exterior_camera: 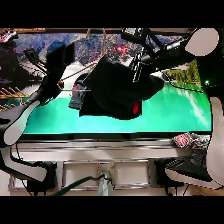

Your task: Fold the clothes and pants, and hang the long-sleeved shirts on hangers.

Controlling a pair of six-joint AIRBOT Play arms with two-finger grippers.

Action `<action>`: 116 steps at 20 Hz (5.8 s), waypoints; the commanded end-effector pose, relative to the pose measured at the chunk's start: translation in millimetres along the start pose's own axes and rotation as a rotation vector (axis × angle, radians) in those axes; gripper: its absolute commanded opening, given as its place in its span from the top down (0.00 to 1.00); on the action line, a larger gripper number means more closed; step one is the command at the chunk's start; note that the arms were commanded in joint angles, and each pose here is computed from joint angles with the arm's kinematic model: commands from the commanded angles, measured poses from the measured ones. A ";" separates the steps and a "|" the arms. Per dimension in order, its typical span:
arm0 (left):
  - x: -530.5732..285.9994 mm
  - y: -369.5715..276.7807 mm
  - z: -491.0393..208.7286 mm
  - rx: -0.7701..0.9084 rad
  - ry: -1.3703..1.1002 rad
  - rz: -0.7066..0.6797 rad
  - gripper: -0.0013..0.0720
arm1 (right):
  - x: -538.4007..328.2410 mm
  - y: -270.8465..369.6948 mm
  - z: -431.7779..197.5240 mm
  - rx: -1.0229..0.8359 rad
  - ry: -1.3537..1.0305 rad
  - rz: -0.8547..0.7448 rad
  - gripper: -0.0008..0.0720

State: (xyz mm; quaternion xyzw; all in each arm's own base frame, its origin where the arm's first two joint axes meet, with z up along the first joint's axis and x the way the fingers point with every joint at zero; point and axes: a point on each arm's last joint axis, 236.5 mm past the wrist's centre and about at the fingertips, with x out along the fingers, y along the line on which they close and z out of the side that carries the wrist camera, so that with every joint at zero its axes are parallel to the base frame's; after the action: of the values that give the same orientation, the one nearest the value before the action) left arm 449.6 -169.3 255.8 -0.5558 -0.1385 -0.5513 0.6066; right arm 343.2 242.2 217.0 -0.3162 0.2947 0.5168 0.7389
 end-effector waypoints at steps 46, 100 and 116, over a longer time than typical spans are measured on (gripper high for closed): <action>-216.5 36.5 -131.6 0.229 0.505 1.043 0.95 | -13.2 38.3 29.6 0.258 -0.105 0.152 0.92; -5.7 -92.5 -185.3 0.417 1.040 0.417 0.06 | -501.4 -142.3 -211.6 1.017 -0.320 -1.884 0.93; -6.0 -93.3 -186.4 0.382 1.034 0.432 0.12 | -633.6 -91.8 -307.3 1.029 -0.576 -2.253 0.93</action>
State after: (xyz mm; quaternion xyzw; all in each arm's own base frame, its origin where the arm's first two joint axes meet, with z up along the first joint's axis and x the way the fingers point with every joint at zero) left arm 288.2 -299.0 235.6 -0.1094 0.1924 -0.5800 0.7839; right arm 219.2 -369.9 508.3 0.0481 -0.0904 -0.5292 0.8423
